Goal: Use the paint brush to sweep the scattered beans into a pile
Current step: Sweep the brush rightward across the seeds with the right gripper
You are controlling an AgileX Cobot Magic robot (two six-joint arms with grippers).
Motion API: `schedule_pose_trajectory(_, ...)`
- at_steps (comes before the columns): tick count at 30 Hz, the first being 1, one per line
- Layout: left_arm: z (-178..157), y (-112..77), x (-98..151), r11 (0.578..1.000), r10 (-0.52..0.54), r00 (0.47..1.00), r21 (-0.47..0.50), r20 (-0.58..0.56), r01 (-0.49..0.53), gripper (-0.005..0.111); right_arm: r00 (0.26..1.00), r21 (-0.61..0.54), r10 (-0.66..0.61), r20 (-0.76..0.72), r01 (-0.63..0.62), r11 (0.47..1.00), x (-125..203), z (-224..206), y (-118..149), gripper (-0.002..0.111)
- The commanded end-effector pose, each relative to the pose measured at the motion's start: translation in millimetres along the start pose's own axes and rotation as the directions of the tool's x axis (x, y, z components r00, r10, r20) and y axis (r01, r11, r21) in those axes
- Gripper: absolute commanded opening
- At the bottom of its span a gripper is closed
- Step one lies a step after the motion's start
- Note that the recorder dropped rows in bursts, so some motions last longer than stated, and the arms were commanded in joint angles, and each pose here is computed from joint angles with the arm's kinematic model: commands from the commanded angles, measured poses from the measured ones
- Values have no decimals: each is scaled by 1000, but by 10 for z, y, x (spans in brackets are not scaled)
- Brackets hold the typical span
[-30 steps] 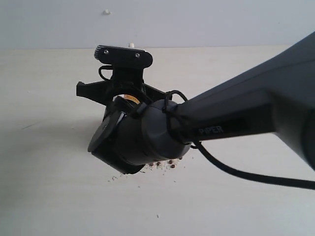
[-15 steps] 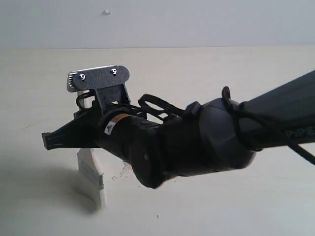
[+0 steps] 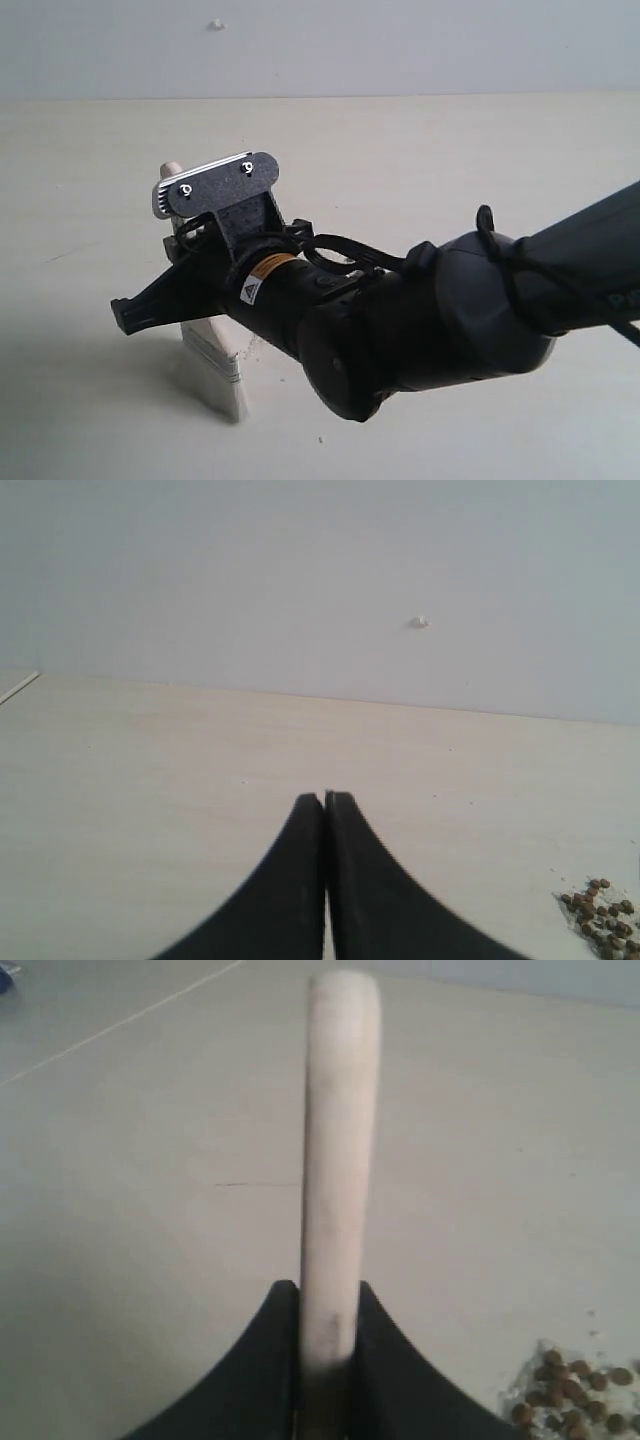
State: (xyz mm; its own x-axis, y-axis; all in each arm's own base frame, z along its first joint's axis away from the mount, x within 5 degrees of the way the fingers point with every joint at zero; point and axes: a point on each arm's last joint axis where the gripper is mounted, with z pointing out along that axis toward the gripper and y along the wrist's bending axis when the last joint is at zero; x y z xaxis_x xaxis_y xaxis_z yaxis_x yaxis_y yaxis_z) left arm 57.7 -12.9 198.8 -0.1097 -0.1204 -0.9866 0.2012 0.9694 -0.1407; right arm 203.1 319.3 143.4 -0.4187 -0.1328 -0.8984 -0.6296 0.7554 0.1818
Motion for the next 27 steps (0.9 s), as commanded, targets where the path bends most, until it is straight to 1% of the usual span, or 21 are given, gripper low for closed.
schedule_pose_trajectory(1,-6,-1,-7,1000,-4,1000,1,8,4,0,998,68,-61,-19,62,996,-7,11,-176,0)
schedule_pose_trajectory(8,-6,-1,-7,1000,-4,1000,1,8,4,0,995,105,-98,11,96,990,-113,59,-461,0)
schedule_pose_trajectory(12,-6,-1,-7,1000,-4,1000,1,8,4,0,991,115,-129,40,123,986,-176,74,-569,0)
schedule_pose_trajectory(15,-6,-1,-7,1000,-4,1000,1,8,4,0,990,134,-128,65,119,984,-214,76,-637,0)
schedule_pose_trajectory(20,-6,-1,-7,1000,-4,1000,1,8,4,0,985,125,-147,93,135,983,-269,72,-637,0)
schedule_pose_trajectory(23,-6,-1,-7,1000,-4,1000,1,8,4,0,988,91,-110,110,100,991,-367,13,-591,0)
schedule_pose_trajectory(27,-6,-1,-7,1000,-4,1000,1,8,4,0,986,61,-38,162,29,998,-606,-155,-538,0)
